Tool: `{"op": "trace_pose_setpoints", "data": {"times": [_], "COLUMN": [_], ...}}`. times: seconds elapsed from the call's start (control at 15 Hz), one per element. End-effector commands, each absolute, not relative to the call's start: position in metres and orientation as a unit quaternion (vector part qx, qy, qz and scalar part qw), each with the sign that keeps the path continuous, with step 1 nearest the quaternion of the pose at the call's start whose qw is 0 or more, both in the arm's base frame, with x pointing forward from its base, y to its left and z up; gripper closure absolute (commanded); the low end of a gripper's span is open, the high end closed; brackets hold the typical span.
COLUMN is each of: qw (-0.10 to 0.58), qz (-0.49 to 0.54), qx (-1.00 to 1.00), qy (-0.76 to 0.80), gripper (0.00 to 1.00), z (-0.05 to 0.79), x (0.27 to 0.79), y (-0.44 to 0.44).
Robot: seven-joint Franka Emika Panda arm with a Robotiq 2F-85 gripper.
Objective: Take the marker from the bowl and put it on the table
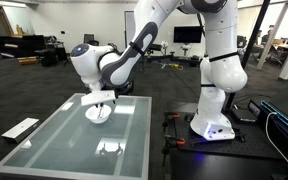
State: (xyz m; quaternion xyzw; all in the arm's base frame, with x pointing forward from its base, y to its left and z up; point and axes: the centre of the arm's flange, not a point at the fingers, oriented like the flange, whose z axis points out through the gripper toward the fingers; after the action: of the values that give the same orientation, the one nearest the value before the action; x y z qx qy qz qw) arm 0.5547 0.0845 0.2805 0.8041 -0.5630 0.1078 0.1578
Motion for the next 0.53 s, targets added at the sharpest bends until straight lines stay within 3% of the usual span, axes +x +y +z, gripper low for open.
{"op": "trace_pose_setpoints", "data": {"times": [0.0,0.47], "qw": [0.157,0.149], "qz": [0.108,0.120], "qx": [0.804,0.780], "qy": [-0.563,-0.595], "gripper": [0.00,0.00], "z": [0.2810,0.2755], "x": [0.5550,0.5645], "y": [0.0849,0.0824]}}
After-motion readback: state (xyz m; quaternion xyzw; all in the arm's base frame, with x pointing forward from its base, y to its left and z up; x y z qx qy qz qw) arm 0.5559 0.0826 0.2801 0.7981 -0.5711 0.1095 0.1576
